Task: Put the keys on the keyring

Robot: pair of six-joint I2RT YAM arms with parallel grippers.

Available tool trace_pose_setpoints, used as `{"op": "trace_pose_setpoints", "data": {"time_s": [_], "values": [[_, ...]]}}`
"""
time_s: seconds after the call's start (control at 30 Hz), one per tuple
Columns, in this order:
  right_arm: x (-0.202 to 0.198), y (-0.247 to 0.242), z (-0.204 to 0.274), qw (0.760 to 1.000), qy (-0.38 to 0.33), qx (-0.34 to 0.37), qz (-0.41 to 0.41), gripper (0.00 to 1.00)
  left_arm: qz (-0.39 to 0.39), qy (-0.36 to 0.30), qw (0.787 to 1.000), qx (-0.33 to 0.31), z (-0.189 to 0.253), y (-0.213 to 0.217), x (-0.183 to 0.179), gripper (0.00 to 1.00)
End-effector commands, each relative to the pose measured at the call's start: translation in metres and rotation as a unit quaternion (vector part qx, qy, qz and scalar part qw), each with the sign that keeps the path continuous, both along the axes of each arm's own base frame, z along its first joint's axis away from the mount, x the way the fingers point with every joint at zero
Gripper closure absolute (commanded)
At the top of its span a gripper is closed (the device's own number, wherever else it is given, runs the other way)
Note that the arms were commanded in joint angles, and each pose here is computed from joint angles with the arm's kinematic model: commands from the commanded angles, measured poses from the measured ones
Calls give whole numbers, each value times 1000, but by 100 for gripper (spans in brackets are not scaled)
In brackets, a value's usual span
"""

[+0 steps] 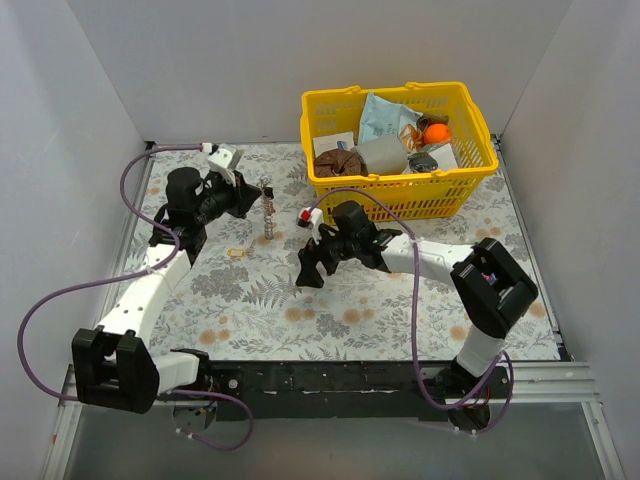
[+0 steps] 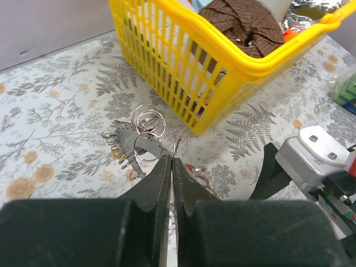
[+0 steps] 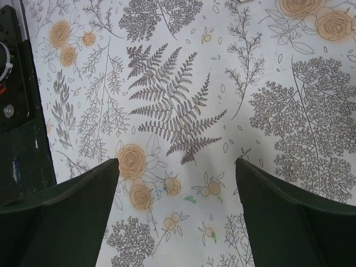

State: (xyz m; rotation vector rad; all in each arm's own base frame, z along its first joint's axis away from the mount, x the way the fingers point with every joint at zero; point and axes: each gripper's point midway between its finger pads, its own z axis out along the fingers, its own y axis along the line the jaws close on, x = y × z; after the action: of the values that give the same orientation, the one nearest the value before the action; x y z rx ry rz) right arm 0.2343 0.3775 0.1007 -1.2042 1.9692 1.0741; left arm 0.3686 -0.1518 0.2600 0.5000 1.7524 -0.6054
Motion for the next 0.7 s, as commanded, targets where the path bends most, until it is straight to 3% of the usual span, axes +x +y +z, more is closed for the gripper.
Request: {"op": "trace_pose_setpoints", "data": {"time_s": [0.0, 0.33, 0.67], "values": [[18, 23, 18, 999, -31, 26, 5, 8, 58, -43, 997, -10, 29, 26, 3, 100], [42, 64, 15, 999, -31, 39, 4, 11, 155, -10, 988, -14, 8, 82, -5, 100], [71, 109, -20, 999, -47, -15, -22, 13, 289, -16, 957, 17, 1, 150, -9, 100]]}}
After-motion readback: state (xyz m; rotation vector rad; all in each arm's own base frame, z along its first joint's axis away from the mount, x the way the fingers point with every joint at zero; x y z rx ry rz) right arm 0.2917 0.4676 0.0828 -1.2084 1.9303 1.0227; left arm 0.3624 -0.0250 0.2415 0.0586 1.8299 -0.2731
